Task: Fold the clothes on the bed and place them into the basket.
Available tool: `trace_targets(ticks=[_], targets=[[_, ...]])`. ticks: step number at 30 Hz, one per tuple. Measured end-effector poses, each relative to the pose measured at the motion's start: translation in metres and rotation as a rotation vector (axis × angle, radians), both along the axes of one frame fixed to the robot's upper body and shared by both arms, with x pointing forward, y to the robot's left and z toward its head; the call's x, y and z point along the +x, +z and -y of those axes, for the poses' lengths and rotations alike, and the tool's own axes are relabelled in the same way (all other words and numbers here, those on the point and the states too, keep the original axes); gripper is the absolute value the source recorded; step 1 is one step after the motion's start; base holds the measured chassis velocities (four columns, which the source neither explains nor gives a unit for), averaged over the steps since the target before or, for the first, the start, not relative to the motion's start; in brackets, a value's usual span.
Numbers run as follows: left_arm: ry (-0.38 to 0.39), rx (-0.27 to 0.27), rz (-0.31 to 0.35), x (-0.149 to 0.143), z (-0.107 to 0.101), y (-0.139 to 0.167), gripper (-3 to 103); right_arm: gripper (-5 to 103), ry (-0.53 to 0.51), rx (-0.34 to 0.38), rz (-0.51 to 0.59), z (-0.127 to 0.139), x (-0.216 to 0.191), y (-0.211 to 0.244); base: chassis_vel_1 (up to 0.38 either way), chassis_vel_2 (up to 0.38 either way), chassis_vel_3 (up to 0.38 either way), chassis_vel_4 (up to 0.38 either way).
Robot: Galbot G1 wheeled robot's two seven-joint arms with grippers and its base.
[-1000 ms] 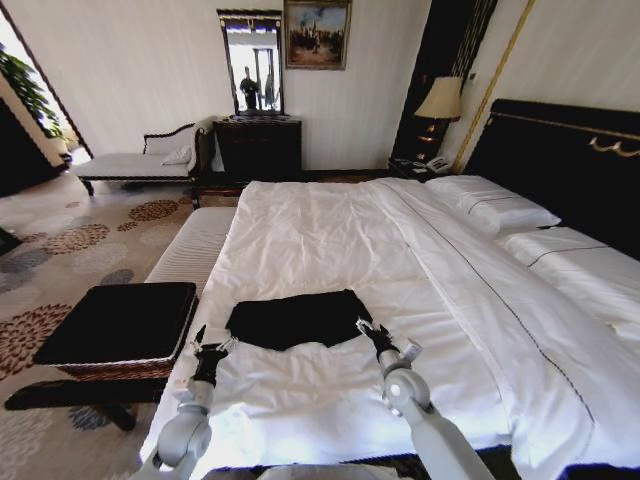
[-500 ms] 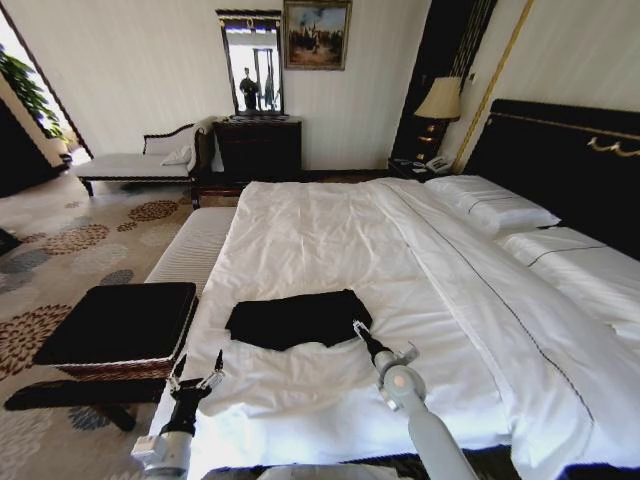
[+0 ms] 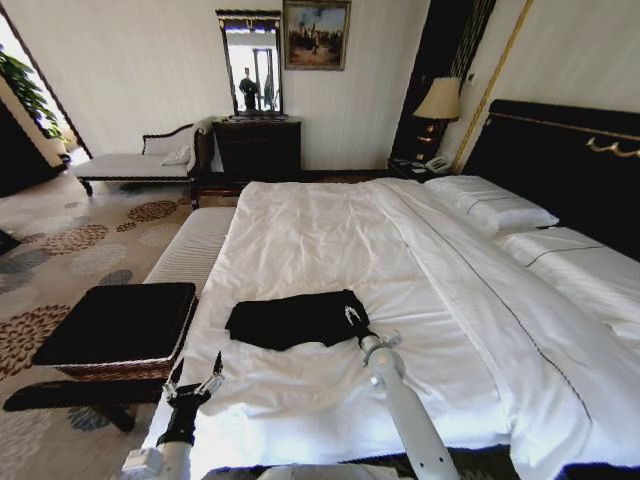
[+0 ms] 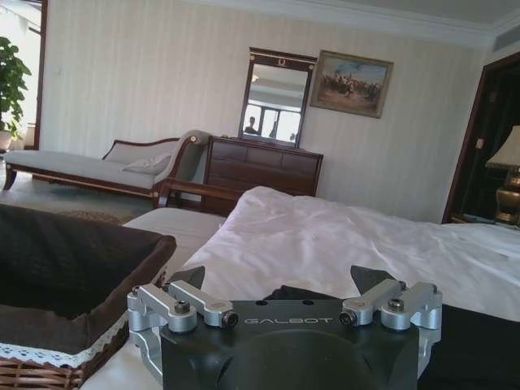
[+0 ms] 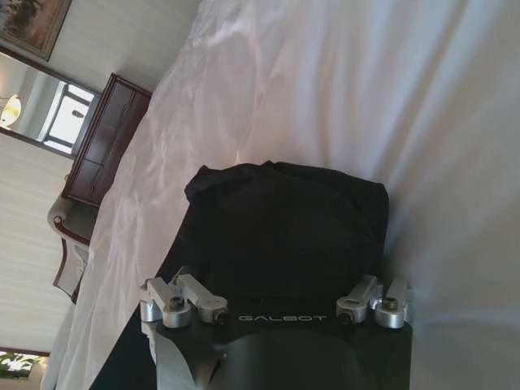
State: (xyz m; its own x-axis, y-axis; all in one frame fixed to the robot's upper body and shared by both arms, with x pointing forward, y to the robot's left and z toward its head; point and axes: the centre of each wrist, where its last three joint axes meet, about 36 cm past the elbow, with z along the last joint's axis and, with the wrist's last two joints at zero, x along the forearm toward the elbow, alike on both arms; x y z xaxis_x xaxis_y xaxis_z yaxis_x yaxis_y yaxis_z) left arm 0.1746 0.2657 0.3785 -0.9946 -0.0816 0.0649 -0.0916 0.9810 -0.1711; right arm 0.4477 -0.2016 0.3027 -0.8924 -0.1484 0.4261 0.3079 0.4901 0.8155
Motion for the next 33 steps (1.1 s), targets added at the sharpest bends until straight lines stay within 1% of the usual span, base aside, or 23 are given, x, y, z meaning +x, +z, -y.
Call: trace_targets(ticks=[3,5,9,10,11,12,15,17,21,23,26,33], targets=[[0.007,0.007,0.000,0.000,-0.002,0.001,100,70,-0.003,-0.004,0.003,0.000,0.000,-0.003,0.000,0.000,0.000,0.000],[0.008,0.007,0.000,0.000,-0.002,0.002,100,70,-0.004,-0.005,0.005,0.000,0.000,-0.003,0.000,0.000,0.000,0.000],[0.010,0.003,0.000,0.000,-0.001,0.002,100,48,-0.005,-0.009,0.009,0.003,0.000,-0.003,0.000,0.000,0.000,0.000],[0.010,0.003,0.000,0.000,-0.001,0.002,100,48,-0.005,-0.009,0.009,0.003,0.000,-0.003,0.000,0.000,0.000,0.000],[0.009,0.002,0.001,0.000,-0.001,0.003,100,43,-0.005,-0.010,0.011,0.003,0.000,-0.003,0.000,0.000,0.000,0.000],[0.008,0.001,0.002,0.000,0.000,0.003,100,43,-0.006,-0.011,0.012,0.004,0.000,-0.003,0.000,0.000,0.000,0.000],[0.009,0.002,0.002,-0.001,-0.001,0.004,100,27,-0.007,-0.012,0.020,0.004,0.000,-0.002,0.000,0.000,0.000,0.000],[0.010,0.002,0.002,-0.001,-0.001,0.004,100,27,-0.008,-0.012,0.023,0.004,0.000,-0.002,0.000,0.000,0.000,0.000],[0.016,0.003,-0.002,-0.002,-0.001,0.003,100,5,-0.005,-0.002,0.047,0.003,-0.001,0.001,0.000,0.000,0.000,0.000],[0.018,0.005,-0.003,-0.003,0.000,0.002,100,4,-0.003,-0.002,0.049,0.002,-0.002,0.001,0.000,0.000,0.000,0.000],[0.021,0.009,-0.002,-0.003,0.000,0.001,100,4,-0.001,-0.005,0.052,0.001,-0.002,0.002,0.000,0.000,0.000,0.000],[0.031,0.000,-0.005,-0.006,0.002,-0.001,100,4,0.005,-0.018,0.075,0.001,-0.006,0.012,0.000,0.000,0.000,0.000]])
